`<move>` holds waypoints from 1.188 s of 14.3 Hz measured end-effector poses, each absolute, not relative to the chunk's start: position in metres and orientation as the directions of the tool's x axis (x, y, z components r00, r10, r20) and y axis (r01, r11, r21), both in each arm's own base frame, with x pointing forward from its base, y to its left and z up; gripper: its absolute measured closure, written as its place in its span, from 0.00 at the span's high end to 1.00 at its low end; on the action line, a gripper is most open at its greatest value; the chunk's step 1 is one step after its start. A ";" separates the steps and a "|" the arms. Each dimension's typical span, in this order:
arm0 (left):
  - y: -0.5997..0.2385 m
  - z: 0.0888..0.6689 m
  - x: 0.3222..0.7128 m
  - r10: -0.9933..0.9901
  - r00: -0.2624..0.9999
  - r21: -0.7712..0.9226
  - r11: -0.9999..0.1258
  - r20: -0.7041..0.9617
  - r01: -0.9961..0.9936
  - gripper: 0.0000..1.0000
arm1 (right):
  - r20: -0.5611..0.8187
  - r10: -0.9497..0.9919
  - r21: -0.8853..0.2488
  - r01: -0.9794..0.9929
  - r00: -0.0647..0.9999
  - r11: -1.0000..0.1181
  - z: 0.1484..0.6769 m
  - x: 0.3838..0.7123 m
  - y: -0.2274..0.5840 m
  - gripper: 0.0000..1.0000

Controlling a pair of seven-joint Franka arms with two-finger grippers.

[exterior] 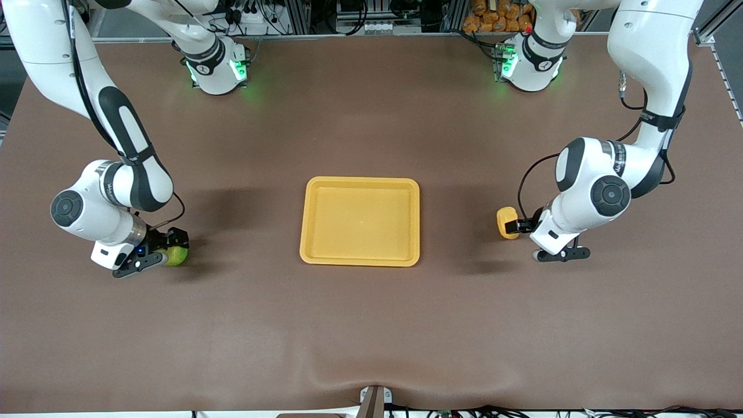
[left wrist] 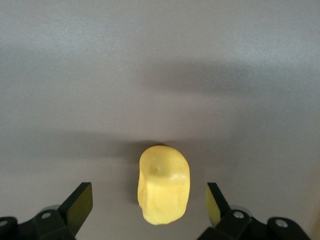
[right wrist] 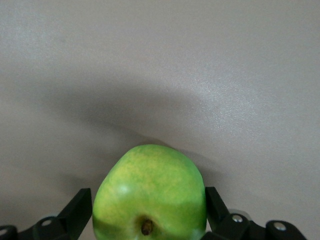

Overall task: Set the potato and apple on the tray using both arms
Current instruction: 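Lift the apple over the tray with the right gripper while the left holds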

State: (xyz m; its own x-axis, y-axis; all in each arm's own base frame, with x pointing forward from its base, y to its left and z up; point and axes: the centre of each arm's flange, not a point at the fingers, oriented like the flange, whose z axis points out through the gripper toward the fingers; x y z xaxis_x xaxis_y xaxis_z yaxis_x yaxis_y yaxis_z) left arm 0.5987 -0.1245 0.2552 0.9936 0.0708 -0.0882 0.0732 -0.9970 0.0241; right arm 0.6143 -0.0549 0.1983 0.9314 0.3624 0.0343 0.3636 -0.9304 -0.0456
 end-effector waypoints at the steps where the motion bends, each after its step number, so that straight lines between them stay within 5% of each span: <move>1: -0.127 0.251 0.598 0.068 0.994 0.026 -0.997 -0.085 0.071 1.00 | 0.033 0.362 -0.046 0.364 0.931 -0.930 0.198 0.614 -0.055 0.96; 3: -0.130 0.242 0.595 0.072 0.994 0.028 -0.997 -0.085 0.075 1.00 | 0.034 0.362 -0.046 0.364 0.931 -0.930 0.200 0.615 -0.055 0.85; 10: -0.140 0.223 0.585 0.139 0.984 0.016 -0.990 -0.111 0.142 0.90 | 0.025 0.429 -0.077 0.429 0.903 -0.900 0.217 0.621 -0.032 0.85; 17: -0.149 0.215 0.575 0.181 0.975 0.004 -0.983 -0.132 0.183 0.85 | -0.012 0.362 -0.179 0.354 0.932 -0.918 0.288 0.617 0.087 0.85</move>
State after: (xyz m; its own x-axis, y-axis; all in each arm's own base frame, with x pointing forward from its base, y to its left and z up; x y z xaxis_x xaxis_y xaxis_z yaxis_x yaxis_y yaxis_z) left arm 0.5750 -0.1486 0.2152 0.9747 0.1807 -0.1316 0.1828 -0.9831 0.0039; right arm 0.6165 0.0870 0.2875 0.9322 0.3618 -0.0116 0.3541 -0.9180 -0.1789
